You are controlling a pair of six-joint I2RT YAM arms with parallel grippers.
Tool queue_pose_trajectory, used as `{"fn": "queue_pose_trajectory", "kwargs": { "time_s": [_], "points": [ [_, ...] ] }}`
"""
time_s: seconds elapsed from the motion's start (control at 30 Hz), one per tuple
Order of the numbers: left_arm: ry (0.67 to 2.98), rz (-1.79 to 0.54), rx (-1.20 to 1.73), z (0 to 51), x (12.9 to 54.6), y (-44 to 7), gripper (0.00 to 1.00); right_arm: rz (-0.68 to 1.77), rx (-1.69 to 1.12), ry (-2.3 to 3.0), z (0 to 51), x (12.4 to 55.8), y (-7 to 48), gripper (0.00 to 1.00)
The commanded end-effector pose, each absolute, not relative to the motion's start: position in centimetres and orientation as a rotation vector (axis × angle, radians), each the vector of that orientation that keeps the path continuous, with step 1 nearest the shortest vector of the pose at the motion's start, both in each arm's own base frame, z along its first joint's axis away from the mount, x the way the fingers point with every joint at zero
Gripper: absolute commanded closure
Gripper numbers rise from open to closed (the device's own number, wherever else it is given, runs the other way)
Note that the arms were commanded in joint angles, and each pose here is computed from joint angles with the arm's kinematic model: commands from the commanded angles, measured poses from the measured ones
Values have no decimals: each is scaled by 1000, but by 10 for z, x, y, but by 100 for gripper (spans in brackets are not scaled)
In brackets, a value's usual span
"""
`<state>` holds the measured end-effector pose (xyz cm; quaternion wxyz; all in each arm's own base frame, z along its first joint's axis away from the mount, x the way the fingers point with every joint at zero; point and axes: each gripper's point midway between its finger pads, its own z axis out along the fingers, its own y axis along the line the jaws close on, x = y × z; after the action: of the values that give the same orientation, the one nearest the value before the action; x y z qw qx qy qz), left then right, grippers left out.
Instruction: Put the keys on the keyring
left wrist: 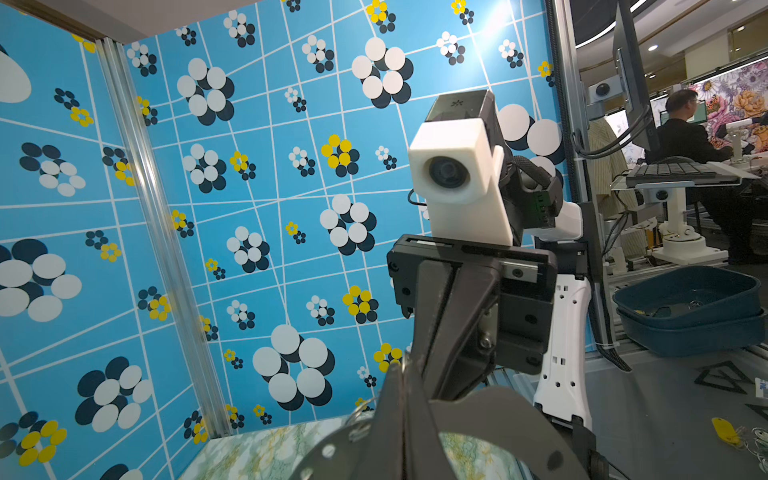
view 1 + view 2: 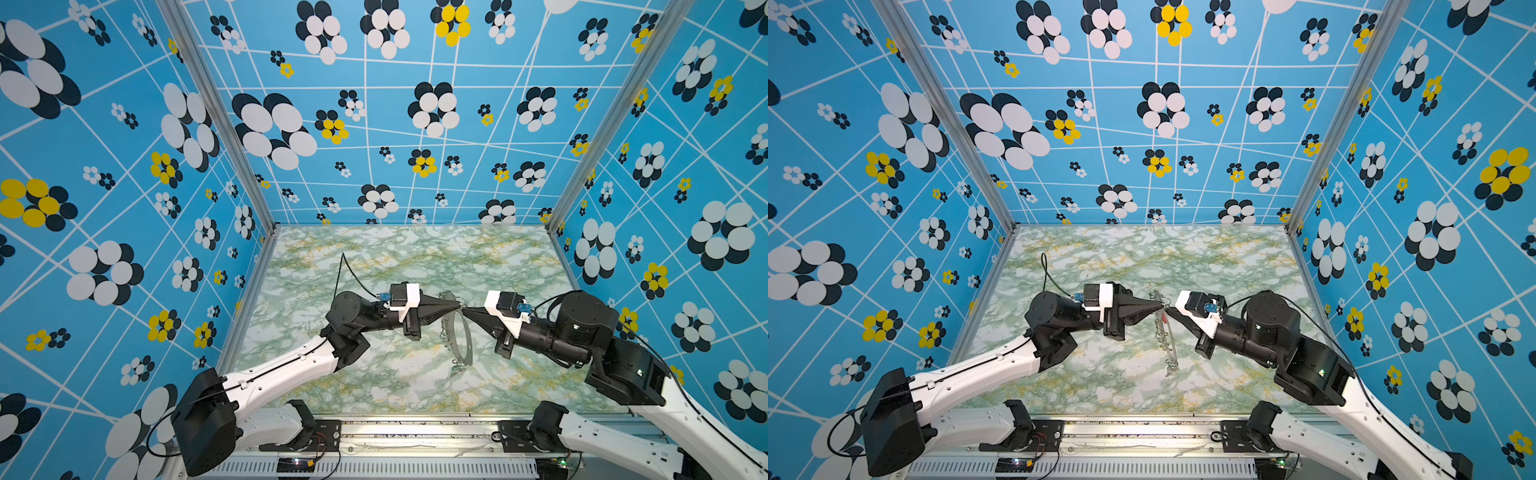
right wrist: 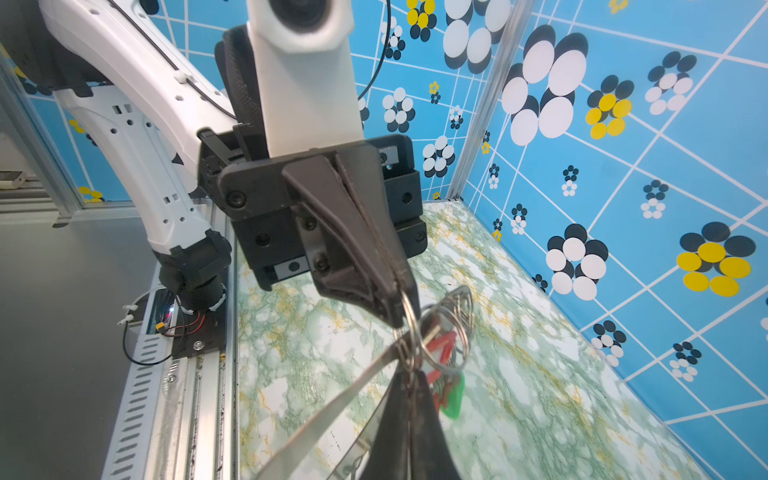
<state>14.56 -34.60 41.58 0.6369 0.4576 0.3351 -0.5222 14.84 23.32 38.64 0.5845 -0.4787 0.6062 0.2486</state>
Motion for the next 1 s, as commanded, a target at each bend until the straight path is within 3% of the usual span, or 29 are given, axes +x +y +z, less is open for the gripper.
{"fn": "queue_pose_trajectory", "kwargs": {
  "time_s": [0.0,0.57,0.63,0.7,0.97],
  "points": [
    [714,-1167,1021,430,144,-339,100,658,-1128,1357,402,138,241,100],
    [705,-1168,1004,431,146,-339,100,846,-1249,1383,383,117,262,100],
    [706,-1169,1006,431,146,-337,100,809,-1227,1393,383,119,254,80],
    [705,-1173,1010,432,146,-335,100,752,-1196,1404,385,122,243,68],
    [698,-1220,1020,432,142,-333,100,645,-1155,1387,401,124,221,66]
  ]
}}
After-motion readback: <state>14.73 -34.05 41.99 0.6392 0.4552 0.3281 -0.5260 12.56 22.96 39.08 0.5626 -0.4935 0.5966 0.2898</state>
